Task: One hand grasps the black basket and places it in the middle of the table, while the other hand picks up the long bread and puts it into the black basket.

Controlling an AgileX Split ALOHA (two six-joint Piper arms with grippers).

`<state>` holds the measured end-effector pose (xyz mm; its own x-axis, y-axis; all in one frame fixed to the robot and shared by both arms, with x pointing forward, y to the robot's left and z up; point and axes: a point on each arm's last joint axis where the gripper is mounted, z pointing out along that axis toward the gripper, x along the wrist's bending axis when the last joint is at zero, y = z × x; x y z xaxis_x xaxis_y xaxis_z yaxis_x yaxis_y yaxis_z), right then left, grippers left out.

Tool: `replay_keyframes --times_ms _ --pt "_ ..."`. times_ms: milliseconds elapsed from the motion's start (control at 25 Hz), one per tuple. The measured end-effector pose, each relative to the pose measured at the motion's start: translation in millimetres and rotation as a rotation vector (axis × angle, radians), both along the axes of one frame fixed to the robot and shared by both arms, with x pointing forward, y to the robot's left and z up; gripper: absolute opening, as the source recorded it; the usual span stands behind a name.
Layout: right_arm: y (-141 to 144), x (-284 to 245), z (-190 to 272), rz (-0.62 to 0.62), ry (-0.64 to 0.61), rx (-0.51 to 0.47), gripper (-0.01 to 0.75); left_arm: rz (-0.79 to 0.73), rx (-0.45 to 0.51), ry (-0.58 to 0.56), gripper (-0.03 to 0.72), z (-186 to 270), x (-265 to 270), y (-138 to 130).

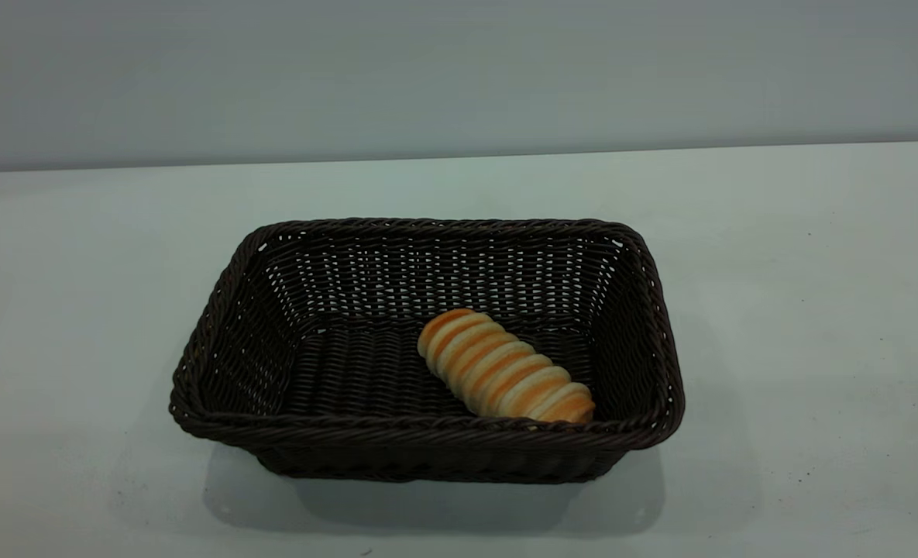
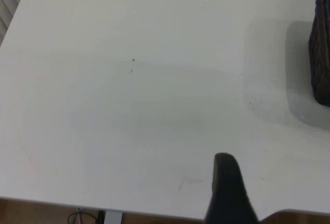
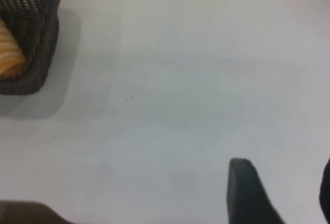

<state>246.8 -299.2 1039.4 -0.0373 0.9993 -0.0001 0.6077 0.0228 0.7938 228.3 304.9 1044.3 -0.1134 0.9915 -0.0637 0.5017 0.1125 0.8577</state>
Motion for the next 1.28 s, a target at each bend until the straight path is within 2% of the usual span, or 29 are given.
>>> replay_keyframes --times_ms 1280 --pt "0.0 0.0 0.0 -0.002 0.000 -0.002 0.303 0.000 0.000 0.002 0.544 -0.1 -0.1 0.0"
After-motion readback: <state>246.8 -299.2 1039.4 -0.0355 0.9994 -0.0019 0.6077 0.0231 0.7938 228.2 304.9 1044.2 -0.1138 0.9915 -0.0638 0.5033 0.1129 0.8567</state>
